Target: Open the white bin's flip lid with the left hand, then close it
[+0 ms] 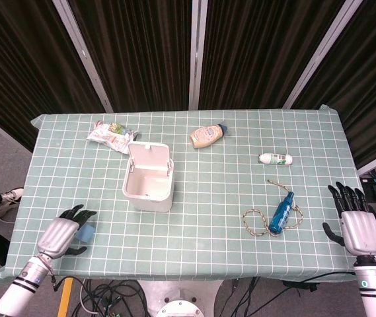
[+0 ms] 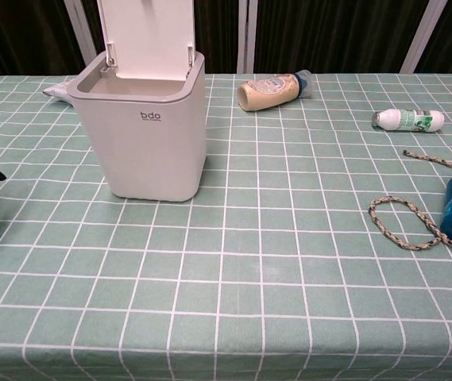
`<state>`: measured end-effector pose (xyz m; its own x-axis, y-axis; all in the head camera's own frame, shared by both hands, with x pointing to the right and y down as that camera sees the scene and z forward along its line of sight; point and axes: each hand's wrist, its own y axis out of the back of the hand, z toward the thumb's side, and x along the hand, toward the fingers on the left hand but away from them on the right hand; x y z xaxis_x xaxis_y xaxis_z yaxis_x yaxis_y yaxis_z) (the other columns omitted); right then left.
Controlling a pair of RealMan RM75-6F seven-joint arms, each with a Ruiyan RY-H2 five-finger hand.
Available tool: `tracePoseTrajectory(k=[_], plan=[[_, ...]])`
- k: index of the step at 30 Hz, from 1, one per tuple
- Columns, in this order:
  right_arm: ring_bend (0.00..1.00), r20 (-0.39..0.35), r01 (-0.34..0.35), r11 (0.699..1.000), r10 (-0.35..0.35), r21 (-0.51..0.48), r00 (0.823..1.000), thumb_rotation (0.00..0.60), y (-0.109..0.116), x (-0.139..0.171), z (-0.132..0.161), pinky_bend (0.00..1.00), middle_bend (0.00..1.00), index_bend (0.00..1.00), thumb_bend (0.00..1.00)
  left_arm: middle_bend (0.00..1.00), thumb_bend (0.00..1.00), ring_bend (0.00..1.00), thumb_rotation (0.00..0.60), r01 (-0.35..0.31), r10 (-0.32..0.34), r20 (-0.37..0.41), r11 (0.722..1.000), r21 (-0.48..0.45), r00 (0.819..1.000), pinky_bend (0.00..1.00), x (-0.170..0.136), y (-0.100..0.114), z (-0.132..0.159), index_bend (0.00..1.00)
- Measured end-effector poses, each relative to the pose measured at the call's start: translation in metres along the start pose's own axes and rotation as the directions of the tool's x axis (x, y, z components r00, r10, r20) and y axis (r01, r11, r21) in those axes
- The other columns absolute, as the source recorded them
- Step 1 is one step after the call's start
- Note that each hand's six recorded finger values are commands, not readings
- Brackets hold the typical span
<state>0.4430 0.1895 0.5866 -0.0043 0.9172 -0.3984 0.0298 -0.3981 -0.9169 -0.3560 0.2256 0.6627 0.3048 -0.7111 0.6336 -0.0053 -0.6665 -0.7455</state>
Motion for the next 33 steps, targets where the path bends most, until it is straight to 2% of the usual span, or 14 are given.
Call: tracePoseTrajectory(k=[9,15,21,28,33], plan=[[0.00,0.004,0.005,1.000,-0.005,-0.001,1.000,0.600,0.002,0.000,-0.004,0.00,0.00,0.00,0.21,0.27,0.24,0.15,0.600,0.034,-0.034,-0.007,0.999,0.021,0.999,0.34,0.011,-0.015,-0.004,0.24],[0.00,0.004,0.002,1.000,-0.001,-0.002,1.000,0.600,0.000,0.000,-0.003,0.00,0.00,0.00,0.22,0.30,0.27,0.22,0.600,0.039,-0.039,-0.011,0.999,0.021,0.999,0.47,0.012,-0.018,-0.006,0.29],[0.00,0.002,0.002,1.000,-0.002,-0.001,1.000,0.600,0.000,0.000,-0.002,0.00,0.00,0.00,0.22,0.39,0.31,0.34,0.600,0.040,-0.040,-0.015,0.999,0.021,0.999,0.60,0.013,-0.021,-0.006,0.38],[0.00,0.000,0.003,1.000,-0.003,-0.001,1.000,0.600,0.001,0.000,-0.002,0.00,0.00,0.00,0.22,0.46,0.34,0.40,0.600,-0.001,0.002,-0.010,0.999,0.036,1.000,0.65,0.012,-0.011,-0.004,0.45],[0.00,0.004,0.003,1.000,-0.003,-0.001,1.000,0.600,0.000,0.000,-0.003,0.00,0.00,0.00,0.22,0.46,0.34,0.40,0.600,-0.031,0.032,-0.015,0.999,0.040,0.999,0.65,0.008,0.002,-0.004,0.46]])
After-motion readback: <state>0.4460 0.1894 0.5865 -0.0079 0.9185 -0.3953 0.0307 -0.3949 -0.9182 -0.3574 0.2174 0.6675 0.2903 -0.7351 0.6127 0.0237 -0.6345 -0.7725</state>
